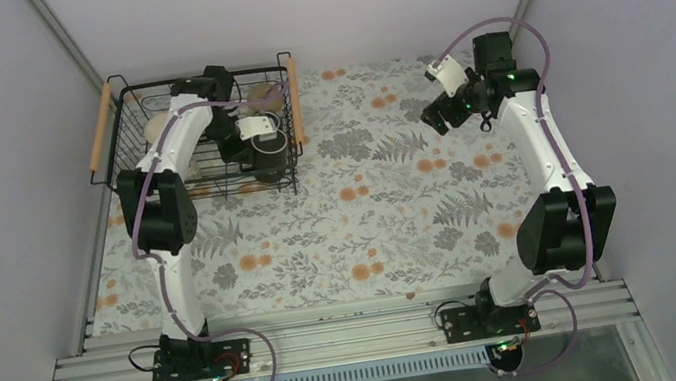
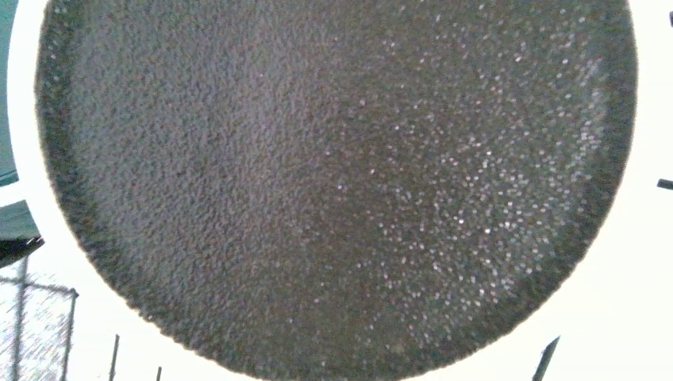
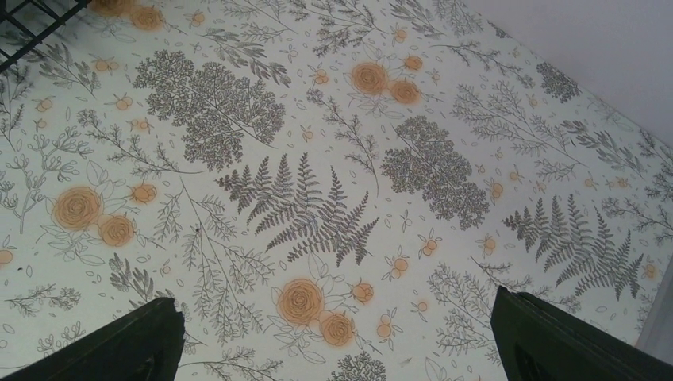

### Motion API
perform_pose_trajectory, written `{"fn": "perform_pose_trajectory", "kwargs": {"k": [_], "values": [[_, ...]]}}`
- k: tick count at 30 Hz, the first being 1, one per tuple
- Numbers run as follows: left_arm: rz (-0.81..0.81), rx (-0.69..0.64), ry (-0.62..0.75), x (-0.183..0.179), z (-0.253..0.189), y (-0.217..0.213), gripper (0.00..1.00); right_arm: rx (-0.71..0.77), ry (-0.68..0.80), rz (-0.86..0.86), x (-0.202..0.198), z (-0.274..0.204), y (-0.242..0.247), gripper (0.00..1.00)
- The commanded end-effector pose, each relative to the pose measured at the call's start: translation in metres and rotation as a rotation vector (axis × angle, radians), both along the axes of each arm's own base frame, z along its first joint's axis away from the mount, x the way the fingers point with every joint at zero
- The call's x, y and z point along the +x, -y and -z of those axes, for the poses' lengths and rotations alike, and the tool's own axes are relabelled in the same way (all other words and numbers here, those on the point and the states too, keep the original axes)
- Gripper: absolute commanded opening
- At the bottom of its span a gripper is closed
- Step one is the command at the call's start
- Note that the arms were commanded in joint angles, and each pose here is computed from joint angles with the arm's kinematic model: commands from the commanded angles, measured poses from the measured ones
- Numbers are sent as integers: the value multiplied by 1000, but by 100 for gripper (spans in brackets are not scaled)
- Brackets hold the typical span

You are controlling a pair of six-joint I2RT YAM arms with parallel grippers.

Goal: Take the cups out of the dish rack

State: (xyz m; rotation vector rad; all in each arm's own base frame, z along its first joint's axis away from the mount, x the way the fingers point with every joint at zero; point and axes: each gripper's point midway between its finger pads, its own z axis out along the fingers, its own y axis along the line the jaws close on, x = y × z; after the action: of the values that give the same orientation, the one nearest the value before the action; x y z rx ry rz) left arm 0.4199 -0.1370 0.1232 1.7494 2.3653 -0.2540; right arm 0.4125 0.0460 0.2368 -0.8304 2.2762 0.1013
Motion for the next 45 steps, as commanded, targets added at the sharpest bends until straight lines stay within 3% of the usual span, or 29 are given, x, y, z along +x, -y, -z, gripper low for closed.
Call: {"fn": "perform_pose_trajectory", "kwargs": {"k": [1, 8, 14, 19, 24, 28, 36, 45], "values": [[-48, -43, 258, 18, -79, -6, 2, 42, 63, -16, -2, -28, -11, 100], [-89, -73, 411, 17, -144, -15, 2, 55, 98, -30, -4, -44, -24, 100], [-93, -336, 532, 11, -222, 21, 2, 129, 176, -73, -13, -79, -49, 100], [-7, -668, 564, -12, -289, 61, 2, 128, 356, -105, -24, -116, -70, 100], [93, -940, 439, -41, -320, 96, 2, 67, 629, -154, -50, -146, -87, 100], [159, -1066, 245, -54, -321, 121, 2, 56, 717, -154, -58, -152, -92, 100], [270, -1117, 9, -79, -293, 167, 2, 70, 848, -177, -75, -164, -104, 100], [332, -1213, -185, -100, -291, 182, 2, 59, 931, -153, -70, -175, -103, 98]]}}
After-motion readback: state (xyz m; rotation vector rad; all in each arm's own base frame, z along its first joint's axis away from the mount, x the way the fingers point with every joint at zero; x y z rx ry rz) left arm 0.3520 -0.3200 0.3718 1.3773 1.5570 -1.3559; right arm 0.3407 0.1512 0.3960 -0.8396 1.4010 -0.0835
